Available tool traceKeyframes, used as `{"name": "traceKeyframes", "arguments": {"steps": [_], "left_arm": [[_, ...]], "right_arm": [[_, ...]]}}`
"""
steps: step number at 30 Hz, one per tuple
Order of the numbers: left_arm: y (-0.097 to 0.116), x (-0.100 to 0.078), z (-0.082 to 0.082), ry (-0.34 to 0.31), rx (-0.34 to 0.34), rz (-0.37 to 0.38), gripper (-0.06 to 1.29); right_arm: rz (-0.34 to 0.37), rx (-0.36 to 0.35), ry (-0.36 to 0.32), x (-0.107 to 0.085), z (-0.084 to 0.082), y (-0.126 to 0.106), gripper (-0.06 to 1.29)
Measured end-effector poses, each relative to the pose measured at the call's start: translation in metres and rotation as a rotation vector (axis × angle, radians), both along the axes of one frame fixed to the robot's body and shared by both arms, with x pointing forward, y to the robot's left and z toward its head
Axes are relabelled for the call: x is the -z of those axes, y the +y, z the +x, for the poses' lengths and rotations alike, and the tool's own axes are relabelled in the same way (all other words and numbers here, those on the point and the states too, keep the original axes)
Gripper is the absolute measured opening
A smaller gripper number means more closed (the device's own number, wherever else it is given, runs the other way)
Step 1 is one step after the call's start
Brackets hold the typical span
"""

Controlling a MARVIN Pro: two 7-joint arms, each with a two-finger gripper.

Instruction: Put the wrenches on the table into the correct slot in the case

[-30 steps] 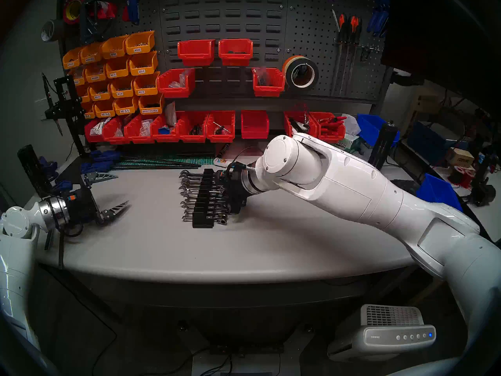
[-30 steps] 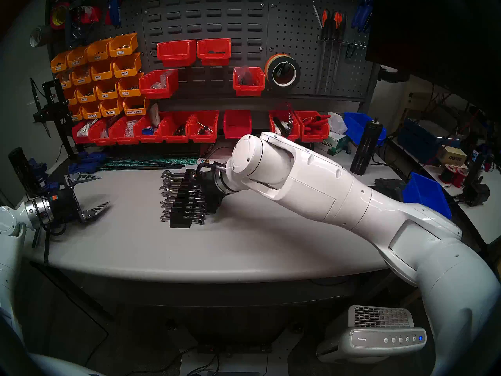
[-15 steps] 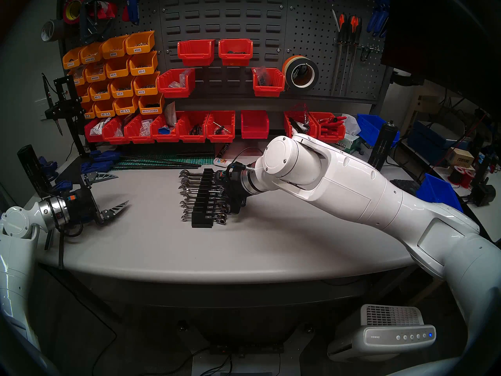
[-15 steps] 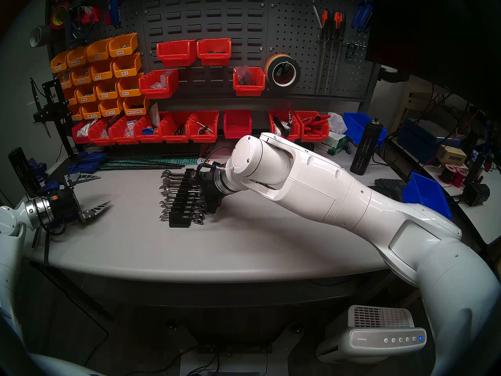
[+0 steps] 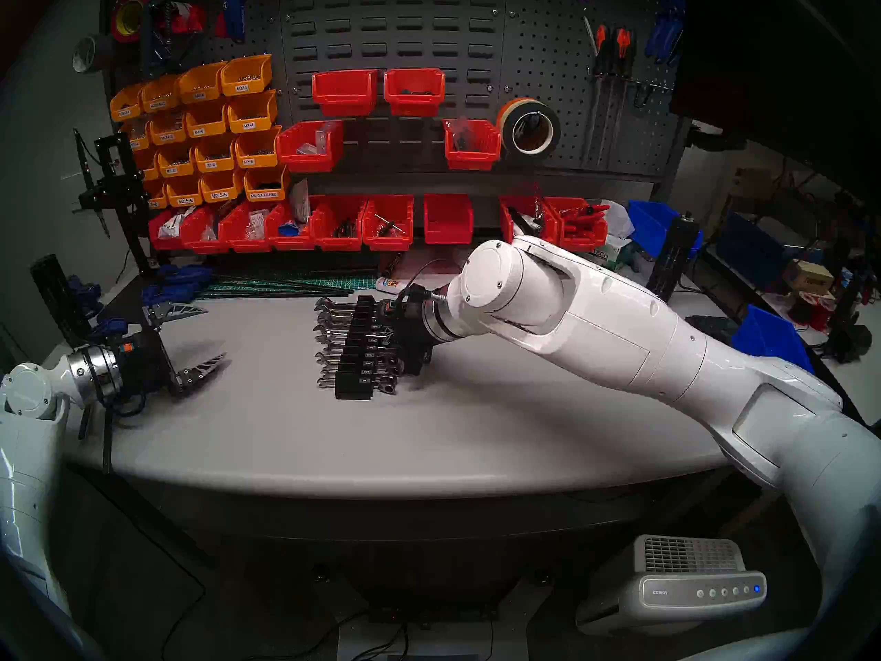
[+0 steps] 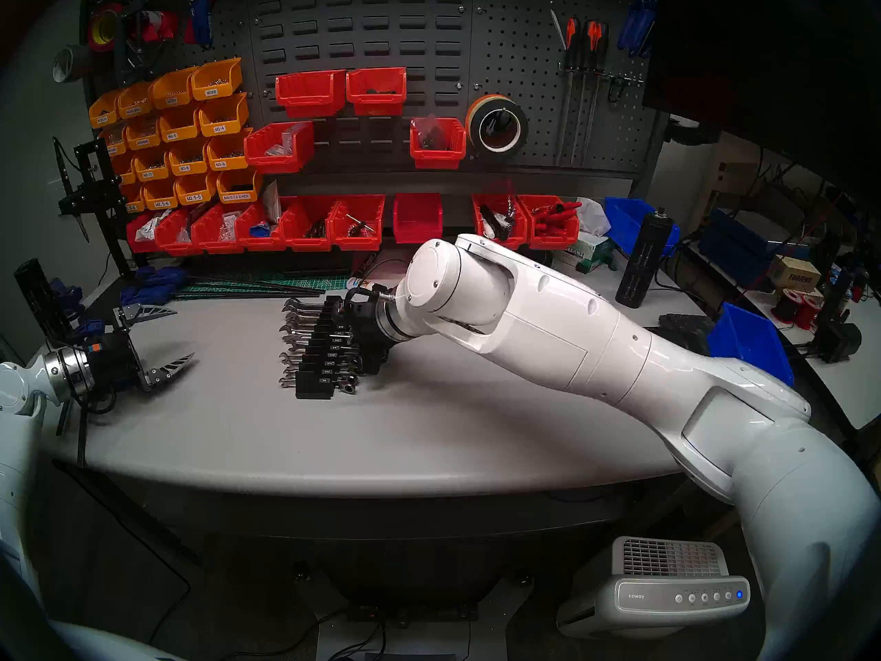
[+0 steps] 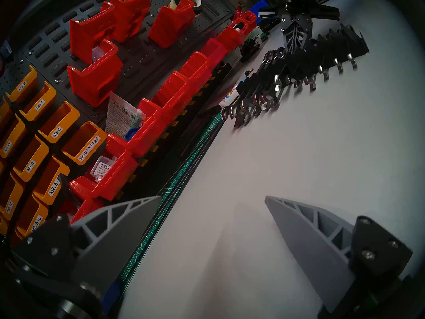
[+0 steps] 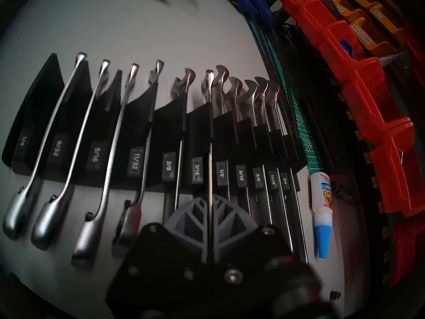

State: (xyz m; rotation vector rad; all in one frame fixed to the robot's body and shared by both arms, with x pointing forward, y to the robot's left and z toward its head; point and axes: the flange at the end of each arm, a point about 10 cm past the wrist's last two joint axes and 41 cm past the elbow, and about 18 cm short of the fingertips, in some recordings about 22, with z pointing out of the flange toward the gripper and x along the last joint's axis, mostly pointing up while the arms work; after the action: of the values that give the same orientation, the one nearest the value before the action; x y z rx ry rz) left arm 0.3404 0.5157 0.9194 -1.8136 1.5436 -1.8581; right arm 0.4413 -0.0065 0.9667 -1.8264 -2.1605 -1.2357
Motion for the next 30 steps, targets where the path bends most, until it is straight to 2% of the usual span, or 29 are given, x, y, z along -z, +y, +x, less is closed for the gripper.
{"name": "traceKeyframes", "arguments": {"steps": [30], "left_arm": [[0.0, 0.0, 0.0, 0.0, 0.0, 0.0, 1.23]], "right_arm": [[0.002, -0.004, -0.008, 0.0011, 0.0038, 0.0011, -0.04]]}}
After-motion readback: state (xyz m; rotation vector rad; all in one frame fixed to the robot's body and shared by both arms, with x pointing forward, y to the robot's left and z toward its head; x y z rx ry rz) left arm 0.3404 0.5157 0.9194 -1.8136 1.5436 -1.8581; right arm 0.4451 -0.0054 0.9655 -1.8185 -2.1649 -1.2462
